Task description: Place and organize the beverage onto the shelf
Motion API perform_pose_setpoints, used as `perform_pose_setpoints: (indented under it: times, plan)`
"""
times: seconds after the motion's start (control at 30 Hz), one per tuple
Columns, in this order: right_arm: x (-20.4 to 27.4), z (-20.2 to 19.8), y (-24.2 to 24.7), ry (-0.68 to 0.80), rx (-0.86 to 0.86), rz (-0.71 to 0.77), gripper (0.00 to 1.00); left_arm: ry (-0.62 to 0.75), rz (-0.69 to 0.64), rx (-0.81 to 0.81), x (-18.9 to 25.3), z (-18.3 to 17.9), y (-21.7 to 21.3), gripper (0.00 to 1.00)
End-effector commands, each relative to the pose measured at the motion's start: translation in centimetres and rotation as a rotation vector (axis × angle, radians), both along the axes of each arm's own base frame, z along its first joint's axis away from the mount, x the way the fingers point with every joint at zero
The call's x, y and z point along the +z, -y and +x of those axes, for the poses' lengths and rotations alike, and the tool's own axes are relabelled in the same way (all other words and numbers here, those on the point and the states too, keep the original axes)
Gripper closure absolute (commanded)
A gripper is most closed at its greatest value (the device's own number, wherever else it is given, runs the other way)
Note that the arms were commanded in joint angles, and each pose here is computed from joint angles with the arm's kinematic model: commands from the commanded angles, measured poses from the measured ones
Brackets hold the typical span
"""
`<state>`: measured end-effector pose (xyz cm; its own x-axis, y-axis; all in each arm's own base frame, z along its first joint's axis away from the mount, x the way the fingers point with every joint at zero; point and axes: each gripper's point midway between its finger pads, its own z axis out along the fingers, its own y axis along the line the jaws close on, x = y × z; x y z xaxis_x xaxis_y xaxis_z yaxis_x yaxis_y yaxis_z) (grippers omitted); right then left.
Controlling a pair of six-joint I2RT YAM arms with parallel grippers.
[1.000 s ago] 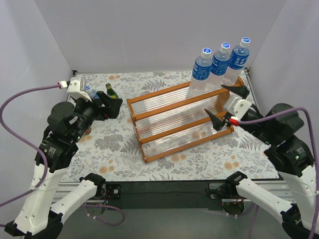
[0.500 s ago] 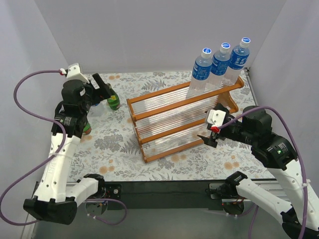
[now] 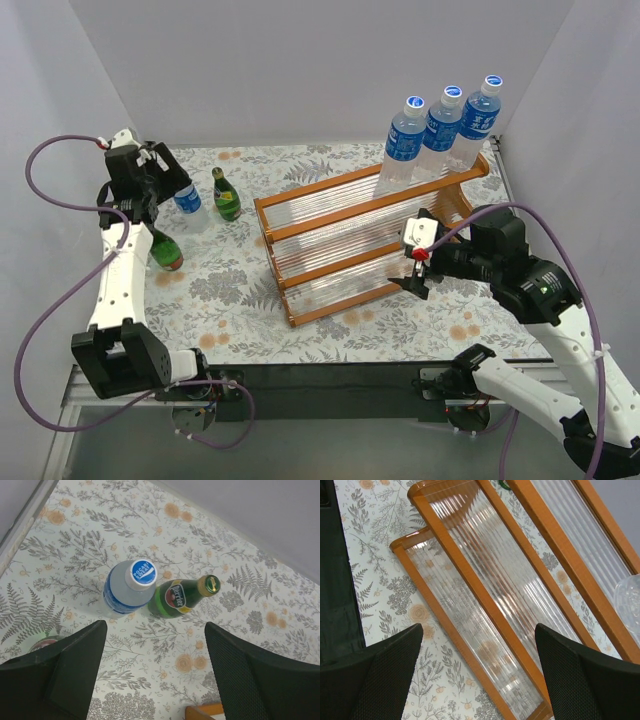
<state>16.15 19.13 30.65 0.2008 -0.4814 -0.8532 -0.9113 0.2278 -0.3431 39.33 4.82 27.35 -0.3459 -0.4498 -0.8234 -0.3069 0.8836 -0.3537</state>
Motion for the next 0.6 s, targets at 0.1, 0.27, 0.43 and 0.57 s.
perform_pose_setpoints:
  times: [0.1,0.27,0.43,0.57]
  plan:
    - [0.9,-0.1,-0.7,-0.008,0.026,0.03,0.02,-0.058,0.016,0.013,-2.7,3.1,-1.6,0.32]
    - [1.1,0.1,-0.8,-0.005,0.024,0.03,0.02,-0.102,0.039,0.001,-4.2,4.6,-2.1,0.42]
    - [1.3,0.1,-0.9,-0.008,0.025,0.039,0.02,-0.115,0.048,-0.008,-4.4,5.7,-2.3,0.45]
    - [1.2,0.0,-0.8,-0.006,0.024,0.041,0.02,-0.124,0.089,0.025,-4.2,6.3,-3.1,0.46]
